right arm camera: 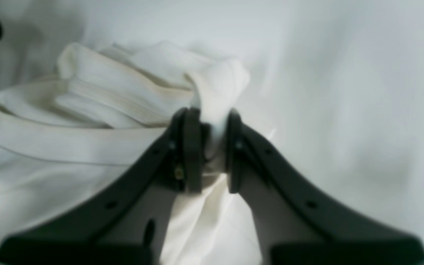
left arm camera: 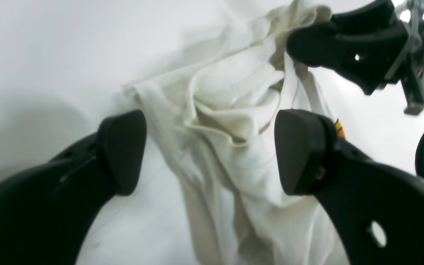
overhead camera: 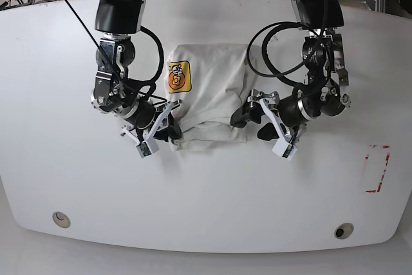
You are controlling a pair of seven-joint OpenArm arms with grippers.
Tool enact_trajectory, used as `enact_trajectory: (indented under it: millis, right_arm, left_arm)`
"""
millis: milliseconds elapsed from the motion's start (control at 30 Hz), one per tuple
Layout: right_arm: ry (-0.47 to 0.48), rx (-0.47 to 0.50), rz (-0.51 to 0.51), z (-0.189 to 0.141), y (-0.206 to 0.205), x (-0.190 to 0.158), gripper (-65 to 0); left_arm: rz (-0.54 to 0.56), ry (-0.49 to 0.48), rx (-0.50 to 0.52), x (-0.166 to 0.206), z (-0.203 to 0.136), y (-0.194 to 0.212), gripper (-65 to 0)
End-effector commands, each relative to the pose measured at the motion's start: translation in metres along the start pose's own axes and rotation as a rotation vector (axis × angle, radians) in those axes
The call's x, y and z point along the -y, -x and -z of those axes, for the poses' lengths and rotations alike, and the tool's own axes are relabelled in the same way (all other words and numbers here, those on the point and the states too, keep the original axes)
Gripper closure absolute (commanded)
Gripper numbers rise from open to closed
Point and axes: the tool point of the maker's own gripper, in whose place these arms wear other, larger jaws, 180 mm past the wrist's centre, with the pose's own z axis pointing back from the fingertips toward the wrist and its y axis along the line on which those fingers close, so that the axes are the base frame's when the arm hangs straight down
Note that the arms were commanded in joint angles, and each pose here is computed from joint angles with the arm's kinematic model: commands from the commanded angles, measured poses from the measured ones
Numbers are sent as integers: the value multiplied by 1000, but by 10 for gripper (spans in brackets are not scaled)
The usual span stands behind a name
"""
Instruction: Fold the T-shirt properly
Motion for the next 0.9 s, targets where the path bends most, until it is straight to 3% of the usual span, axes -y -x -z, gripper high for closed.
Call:
enact_trajectory:
  millis: [0, 300, 633, 867]
  right_arm:
    - [4, 65, -18, -3, -23, 3, -81]
    - [15, 92, -47, -13, -29, -1, -81]
    - [20, 100, -72, -20, -36, -9, -81]
    - [23, 119, -85, -24, -42, -12, -81]
  left_arm:
    - [-6, 29, 63, 3, 5, -18, -511]
    - [-64, 70, 57, 2, 26, -10, -511]
    - [-25, 128, 95, 21, 38, -20, -508]
    - [-31, 142, 106, 27, 43, -21, -367]
